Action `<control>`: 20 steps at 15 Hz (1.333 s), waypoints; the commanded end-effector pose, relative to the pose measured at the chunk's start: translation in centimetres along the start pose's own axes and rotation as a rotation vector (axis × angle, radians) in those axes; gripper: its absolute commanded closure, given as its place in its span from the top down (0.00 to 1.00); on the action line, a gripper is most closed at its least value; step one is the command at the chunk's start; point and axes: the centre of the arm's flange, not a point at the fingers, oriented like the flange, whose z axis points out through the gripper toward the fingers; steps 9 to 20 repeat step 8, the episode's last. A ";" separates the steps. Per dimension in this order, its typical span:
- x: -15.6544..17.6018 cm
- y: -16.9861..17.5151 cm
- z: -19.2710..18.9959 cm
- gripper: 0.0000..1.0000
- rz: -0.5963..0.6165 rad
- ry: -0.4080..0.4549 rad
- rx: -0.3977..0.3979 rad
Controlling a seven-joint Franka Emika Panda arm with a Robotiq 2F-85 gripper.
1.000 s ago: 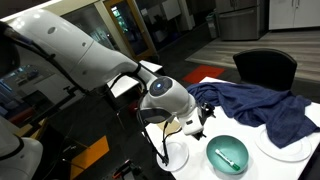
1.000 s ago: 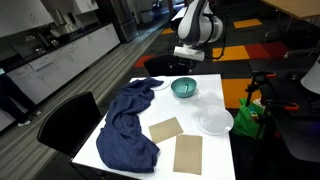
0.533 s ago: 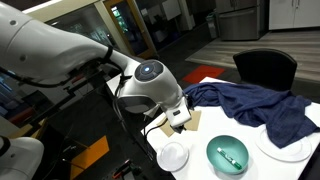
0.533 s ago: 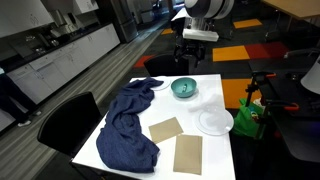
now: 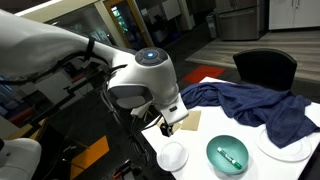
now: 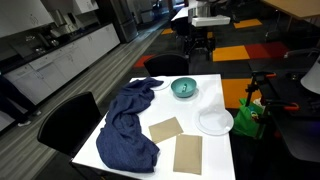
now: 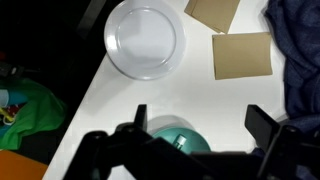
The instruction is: Place the green marker inside the green bowl
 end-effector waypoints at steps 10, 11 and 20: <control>-0.3 -0.1 0.0 1.00 -0.017 -0.006 -0.013; -0.3 -0.1 0.0 1.00 -0.017 -0.006 -0.013; -0.3 -0.1 0.0 1.00 -0.017 -0.006 -0.013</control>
